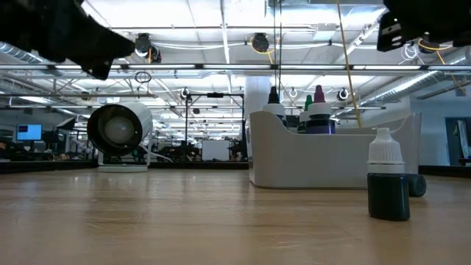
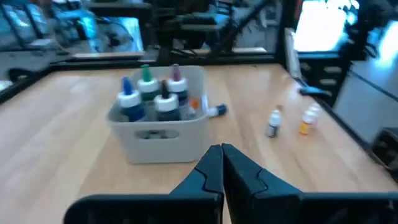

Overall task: Pick & Place food coloring
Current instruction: Put the small green food coloring bottle into the gray bin

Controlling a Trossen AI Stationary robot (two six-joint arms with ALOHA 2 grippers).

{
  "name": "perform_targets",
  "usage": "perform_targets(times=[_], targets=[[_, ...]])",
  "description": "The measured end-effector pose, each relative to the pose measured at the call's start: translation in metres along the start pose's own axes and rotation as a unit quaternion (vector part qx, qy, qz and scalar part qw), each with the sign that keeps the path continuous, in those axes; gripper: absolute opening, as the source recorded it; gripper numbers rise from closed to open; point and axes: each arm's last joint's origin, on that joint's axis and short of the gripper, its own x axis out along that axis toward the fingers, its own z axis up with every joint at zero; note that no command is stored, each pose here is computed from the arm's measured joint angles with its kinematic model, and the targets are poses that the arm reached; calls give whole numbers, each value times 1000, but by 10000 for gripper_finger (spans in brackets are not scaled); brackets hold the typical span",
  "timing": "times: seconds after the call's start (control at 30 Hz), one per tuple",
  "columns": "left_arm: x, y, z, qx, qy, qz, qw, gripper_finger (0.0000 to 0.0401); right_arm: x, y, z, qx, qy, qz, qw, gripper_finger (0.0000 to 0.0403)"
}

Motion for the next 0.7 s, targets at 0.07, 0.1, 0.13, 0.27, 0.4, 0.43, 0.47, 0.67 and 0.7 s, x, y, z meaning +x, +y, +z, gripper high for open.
perform_targets(times=[0.07, 0.1, 0.13, 0.27, 0.4, 0.43, 0.47, 0.67, 0.7], targets=[[-2, 3, -6, -8, -28, 6, 1000, 7, 11, 2, 2, -20, 17, 1, 1000, 0], [-2, 3, -6, -11, -43, 5, 999, 8, 17, 4, 4, -40, 23, 1, 999, 0], [-2, 3, -7, -9, -49, 6, 999, 8, 24, 4, 7, -63, 26, -3, 998, 0], [-1, 3, -4, 35, -54, 23, 998, 9, 55, 5, 31, -67, 57, -44, 995, 0], [1, 1, 1, 53, -57, 22, 997, 9, 92, 15, 47, -45, 194, -2, 980, 0], [1, 2, 0, 53, -56, 23, 997, 9, 101, 20, 48, -43, 223, 6, 974, 0], [1, 2, 0, 53, -56, 23, 997, 9, 110, 24, 49, -46, 249, 12, 967, 0], [0, 1, 2, 53, -60, 13, 997, 10, 154, 49, 59, -14, 297, 36, 954, 3], [0, 1, 2, 53, -59, 13, 997, 10, 159, 52, 59, -8, 299, 43, 953, 7]])
